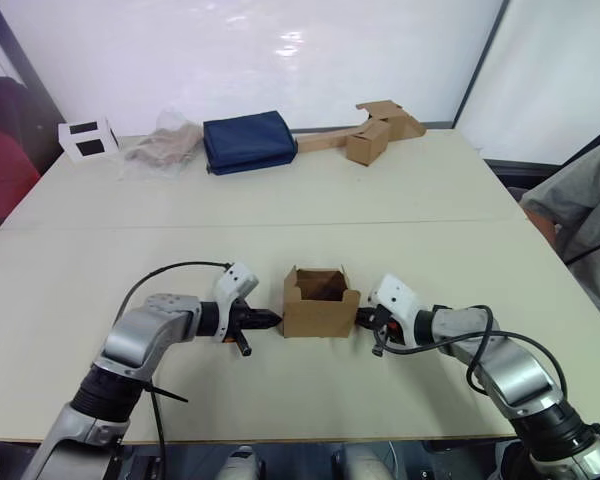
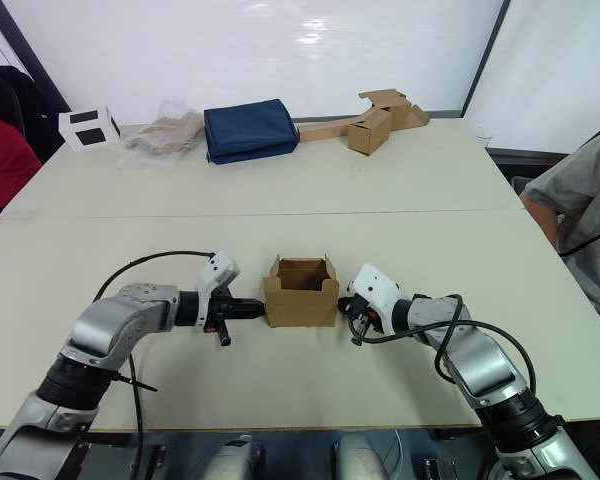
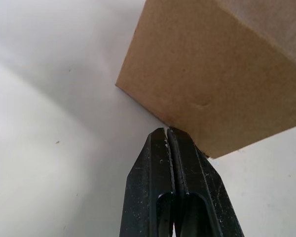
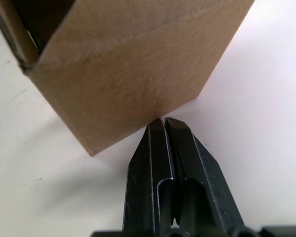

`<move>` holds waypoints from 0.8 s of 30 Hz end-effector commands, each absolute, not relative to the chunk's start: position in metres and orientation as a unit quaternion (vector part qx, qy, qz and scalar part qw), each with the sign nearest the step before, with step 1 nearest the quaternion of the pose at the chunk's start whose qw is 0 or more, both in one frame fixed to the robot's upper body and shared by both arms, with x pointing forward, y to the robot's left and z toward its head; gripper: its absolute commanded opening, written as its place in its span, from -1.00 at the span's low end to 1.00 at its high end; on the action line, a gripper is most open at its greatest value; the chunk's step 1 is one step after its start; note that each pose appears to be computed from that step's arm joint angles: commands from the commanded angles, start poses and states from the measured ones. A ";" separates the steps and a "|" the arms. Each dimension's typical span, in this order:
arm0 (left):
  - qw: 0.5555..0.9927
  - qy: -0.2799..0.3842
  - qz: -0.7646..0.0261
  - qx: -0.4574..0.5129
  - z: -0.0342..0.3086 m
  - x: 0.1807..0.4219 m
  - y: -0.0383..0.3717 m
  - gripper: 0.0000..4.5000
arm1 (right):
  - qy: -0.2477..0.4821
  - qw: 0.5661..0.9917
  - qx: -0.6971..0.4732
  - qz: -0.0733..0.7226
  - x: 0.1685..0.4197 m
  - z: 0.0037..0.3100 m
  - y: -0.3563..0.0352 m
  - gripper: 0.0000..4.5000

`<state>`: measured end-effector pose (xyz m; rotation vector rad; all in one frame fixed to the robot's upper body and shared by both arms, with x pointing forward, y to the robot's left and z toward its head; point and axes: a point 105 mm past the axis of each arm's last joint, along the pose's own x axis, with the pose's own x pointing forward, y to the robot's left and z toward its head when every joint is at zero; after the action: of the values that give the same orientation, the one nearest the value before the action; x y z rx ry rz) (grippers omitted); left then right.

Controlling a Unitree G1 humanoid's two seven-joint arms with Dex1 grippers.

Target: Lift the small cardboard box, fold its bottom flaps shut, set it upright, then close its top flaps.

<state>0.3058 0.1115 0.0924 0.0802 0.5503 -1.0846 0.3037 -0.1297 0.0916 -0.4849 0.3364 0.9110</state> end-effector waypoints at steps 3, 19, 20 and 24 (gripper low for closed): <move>0.810 0.221 -0.540 0.048 0.129 0.312 0.138 -0.99 | 0.130 0.880 -0.250 0.382 0.324 0.123 -0.164 -1.00; 0.792 0.096 -0.602 0.006 0.201 0.318 0.110 -0.99 | 0.037 0.885 -0.096 0.453 0.312 0.197 -0.142 -1.00; 0.790 0.099 -0.605 0.008 0.199 0.317 0.108 -0.99 | 0.038 0.883 -0.092 0.458 0.311 0.196 -0.139 -1.00; 0.788 0.106 -0.606 0.028 0.187 0.319 0.102 -0.99 | 0.045 0.874 -0.088 0.477 0.305 0.190 -0.126 -1.00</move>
<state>0.3205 0.1064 0.1834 0.0179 0.2613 -1.2880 0.3105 -0.1325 0.1797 -0.1687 0.1388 0.9694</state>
